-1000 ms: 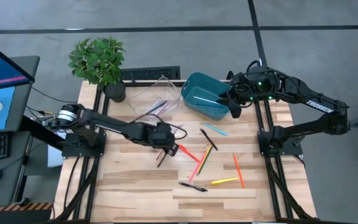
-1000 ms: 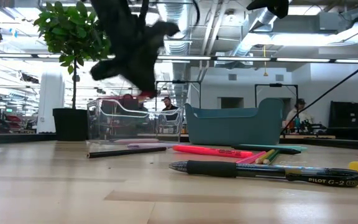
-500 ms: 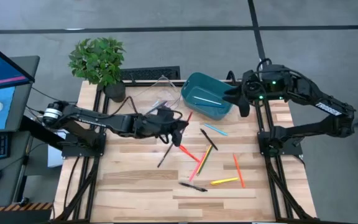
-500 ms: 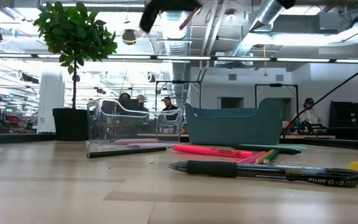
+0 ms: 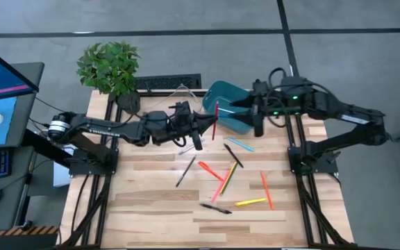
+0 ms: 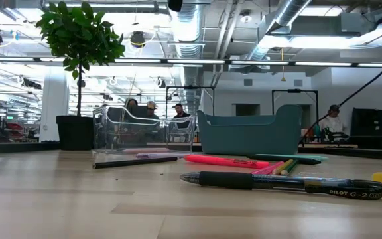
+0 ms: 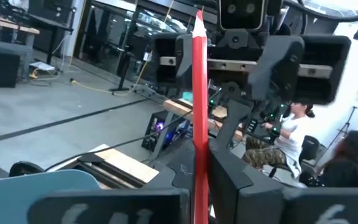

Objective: Sort pens & pencils
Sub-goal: Put the red colored pencil into the blue bin, then put the black colored pencil into the blue bin

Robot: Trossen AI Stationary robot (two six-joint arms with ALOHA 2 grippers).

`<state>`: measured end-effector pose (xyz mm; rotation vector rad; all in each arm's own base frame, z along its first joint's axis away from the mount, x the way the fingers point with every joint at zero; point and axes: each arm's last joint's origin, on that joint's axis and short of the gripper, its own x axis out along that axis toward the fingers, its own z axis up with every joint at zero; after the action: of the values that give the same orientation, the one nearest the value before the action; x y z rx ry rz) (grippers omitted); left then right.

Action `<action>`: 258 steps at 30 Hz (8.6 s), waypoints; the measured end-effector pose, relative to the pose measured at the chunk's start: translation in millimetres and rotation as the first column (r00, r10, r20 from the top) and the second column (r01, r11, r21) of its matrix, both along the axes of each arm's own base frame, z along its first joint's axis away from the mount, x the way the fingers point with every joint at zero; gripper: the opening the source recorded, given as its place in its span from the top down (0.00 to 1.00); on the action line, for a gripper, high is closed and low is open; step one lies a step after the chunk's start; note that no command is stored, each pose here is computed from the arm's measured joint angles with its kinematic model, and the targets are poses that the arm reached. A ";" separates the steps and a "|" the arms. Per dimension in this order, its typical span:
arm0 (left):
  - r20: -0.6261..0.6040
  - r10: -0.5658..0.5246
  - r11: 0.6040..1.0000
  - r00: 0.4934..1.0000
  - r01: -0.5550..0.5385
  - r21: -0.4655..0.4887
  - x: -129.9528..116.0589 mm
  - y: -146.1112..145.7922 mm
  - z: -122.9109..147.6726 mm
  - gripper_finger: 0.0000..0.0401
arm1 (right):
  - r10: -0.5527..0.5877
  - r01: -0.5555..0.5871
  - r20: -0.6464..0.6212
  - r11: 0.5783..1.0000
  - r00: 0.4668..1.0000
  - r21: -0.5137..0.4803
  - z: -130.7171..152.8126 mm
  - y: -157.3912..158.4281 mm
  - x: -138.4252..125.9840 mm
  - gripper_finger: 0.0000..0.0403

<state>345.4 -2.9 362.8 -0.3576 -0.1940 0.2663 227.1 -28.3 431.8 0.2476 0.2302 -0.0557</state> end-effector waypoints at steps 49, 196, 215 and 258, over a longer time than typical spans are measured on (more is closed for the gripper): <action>-0.372 0.112 0.989 0.921 -0.141 -0.050 -28.2 8.5 -17.6 0.65 | -0.388 0.340 -0.157 0.903 0.908 -0.262 -28.6 -77.0 16.1 0.95; -0.137 0.057 0.998 0.989 -0.056 0.010 -51.8 -34.2 25.1 0.99 | 0.181 -0.176 0.156 0.983 0.971 -0.045 -7.1 16.0 89.6 0.94; -0.296 0.146 0.988 0.944 -0.157 -0.014 -54.3 -29.0 7.5 0.68 | -0.086 0.090 0.078 0.994 0.993 -0.054 2.4 -30.6 52.9 0.95; -0.592 0.025 0.966 0.806 -0.172 -0.193 -99.1 -49.3 -16.9 0.67 | -0.287 0.202 -0.906 0.952 0.310 -0.232 -212.1 -177.0 74.4 0.91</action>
<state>246.3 -52.1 345.9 -0.4887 0.4405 0.4958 301.6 -205.4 219.7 0.1412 1.3914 -0.5404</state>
